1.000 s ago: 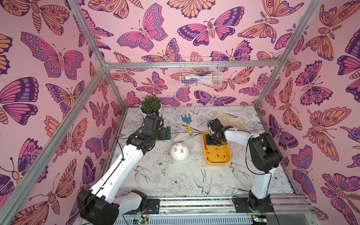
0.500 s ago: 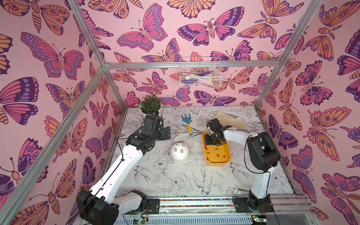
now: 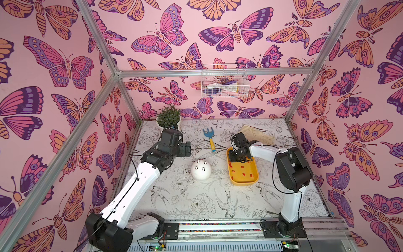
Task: Cover the protruding screws with screw protection sleeves
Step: Pick up the screw protection sleeve from the storage box.
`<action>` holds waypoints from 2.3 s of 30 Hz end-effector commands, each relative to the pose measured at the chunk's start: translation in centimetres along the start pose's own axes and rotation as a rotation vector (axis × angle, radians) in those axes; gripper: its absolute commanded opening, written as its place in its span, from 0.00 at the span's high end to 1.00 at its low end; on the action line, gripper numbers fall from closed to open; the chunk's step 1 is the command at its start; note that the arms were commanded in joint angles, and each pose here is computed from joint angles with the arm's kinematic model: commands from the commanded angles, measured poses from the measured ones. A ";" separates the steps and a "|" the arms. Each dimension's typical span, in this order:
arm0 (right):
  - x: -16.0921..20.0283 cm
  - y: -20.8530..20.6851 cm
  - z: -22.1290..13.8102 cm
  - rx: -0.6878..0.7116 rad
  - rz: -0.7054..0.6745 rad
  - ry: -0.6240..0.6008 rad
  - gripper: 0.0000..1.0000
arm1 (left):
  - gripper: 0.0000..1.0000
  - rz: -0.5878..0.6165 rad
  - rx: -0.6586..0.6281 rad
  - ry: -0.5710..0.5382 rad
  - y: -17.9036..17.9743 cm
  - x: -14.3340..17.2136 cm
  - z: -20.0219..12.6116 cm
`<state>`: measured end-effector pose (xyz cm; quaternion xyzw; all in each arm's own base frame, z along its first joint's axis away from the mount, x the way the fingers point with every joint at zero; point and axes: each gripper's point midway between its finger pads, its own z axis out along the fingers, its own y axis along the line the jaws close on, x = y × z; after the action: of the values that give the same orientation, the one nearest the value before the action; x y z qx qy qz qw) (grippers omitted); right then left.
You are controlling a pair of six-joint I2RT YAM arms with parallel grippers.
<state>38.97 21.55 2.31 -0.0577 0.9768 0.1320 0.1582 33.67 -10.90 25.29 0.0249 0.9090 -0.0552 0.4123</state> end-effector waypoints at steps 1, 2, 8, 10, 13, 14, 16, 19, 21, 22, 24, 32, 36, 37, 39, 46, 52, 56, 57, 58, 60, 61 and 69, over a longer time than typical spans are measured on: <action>0.7 0.0 0.8 0.012 -0.013 0.038 0.86 | 0.01 0.020 -0.009 -0.014 0.2 0.1 -0.4; 0.8 0.0 0.8 0.012 -0.012 0.039 0.87 | 0.01 0.020 -0.009 -0.015 0.2 0.0 -0.4; 0.9 -0.1 0.8 0.018 -0.012 0.043 0.94 | 0.01 0.020 -0.011 -0.015 0.2 0.0 -0.4; 0.9 0.0 0.7 0.017 -0.014 0.042 0.95 | 0.01 0.018 -0.012 -0.017 0.3 0.0 -0.5; 0.8 0.0 0.4 0.017 -0.014 0.036 0.95 | 0.01 0.013 -0.021 -0.018 0.4 0.0 -0.5; 0.7 0.0 0.3 0.017 -0.014 0.033 0.96 | 0.01 0.013 -0.021 -0.017 0.4 0.0 -0.4; 0.6 0.1 -0.1 0.016 -0.017 0.028 0.96 | 0.01 0.009 -0.026 -0.021 0.5 -0.1 -0.5; 0.5 0.3 -0.5 0.008 -0.021 0.023 0.97 | 0.01 0.004 -0.025 -0.019 0.4 -0.1 -0.5; 0.6 0.4 -0.9 0.002 -0.023 0.023 0.97 | 0.01 0.000 -0.016 -0.015 0.3 -0.1 -0.4; 0.7 0.4 -1.1 -0.001 -0.024 0.022 0.97 | 0.01 -0.005 -0.011 -0.013 0.2 0.0 -0.3; 0.8 0.5 -1.7 -0.003 -0.028 0.021 0.97 | 0.01 -0.018 0.006 -0.009 -0.2 -0.1 -0.3; 1.2 0.2 -4.7 0.014 -0.069 0.011 0.98 | 0.01 -0.061 0.058 0.012 -1.5 -0.1 0.0; 1.4 0.3 -6.3 0.000 -0.073 0.001 0.98 | 0.00 -0.054 0.084 0.019 -3.2 -0.2 0.2; 1.5 0.3 -6.6 -0.009 -0.071 0.000 0.98 | 0.00 -0.048 0.091 0.023 -3.7 -0.2 0.3; 1.8 0.4 -7.4 -0.029 -0.063 -0.006 0.98 | 0.00 -0.038 0.104 0.044 -5.1 0.0 1.0; 2.6 1.0 -11.2 -0.096 -0.056 -0.032 0.98 | 0.00 -0.024 0.199 0.108 -10.6 0.8 3.4; 2.8 1.2 -15.0 -0.181 -0.020 -0.087 0.97 | 0.00 -0.017 0.300 0.135 -15.6 0.8 5.2; 3.0 1.6 -16.6 -0.229 -0.021 -0.105 0.97 | 0.00 -0.023 0.375 0.141 -18.5 0.2 6.1; 3.0 1.7 -16.9 -0.234 -0.026 -0.111 0.97 | 0.00 -0.024 0.389 0.140 -19.1 0.0 6.3; 3.1 1.8 -17.1 -0.237 -0.028 -0.112 0.97 | 0.00 -0.027 0.403 0.139 -19.6 -0.2 6.5; 3.1 2.0 -17.5 -0.248 -0.035 -0.121 0.97 | 0.00 -0.040 0.433 0.142 -20.6 -0.5 6.8; 3.2 2.0 -17.6 -0.253 -0.039 -0.124 0.97 | 0.00 -0.046 0.451 0.143 -21.1 -0.7 6.9; 3.1 2.6 -18.8 -0.285 -0.053 -0.158 0.96 | 0.00 -0.074 0.523 0.163 -23.5 -0.6 8.0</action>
<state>30.65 18.68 18.31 -0.0862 0.9360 0.2595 0.2219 37.79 -33.66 21.86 0.0987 0.9024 -0.2729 0.3185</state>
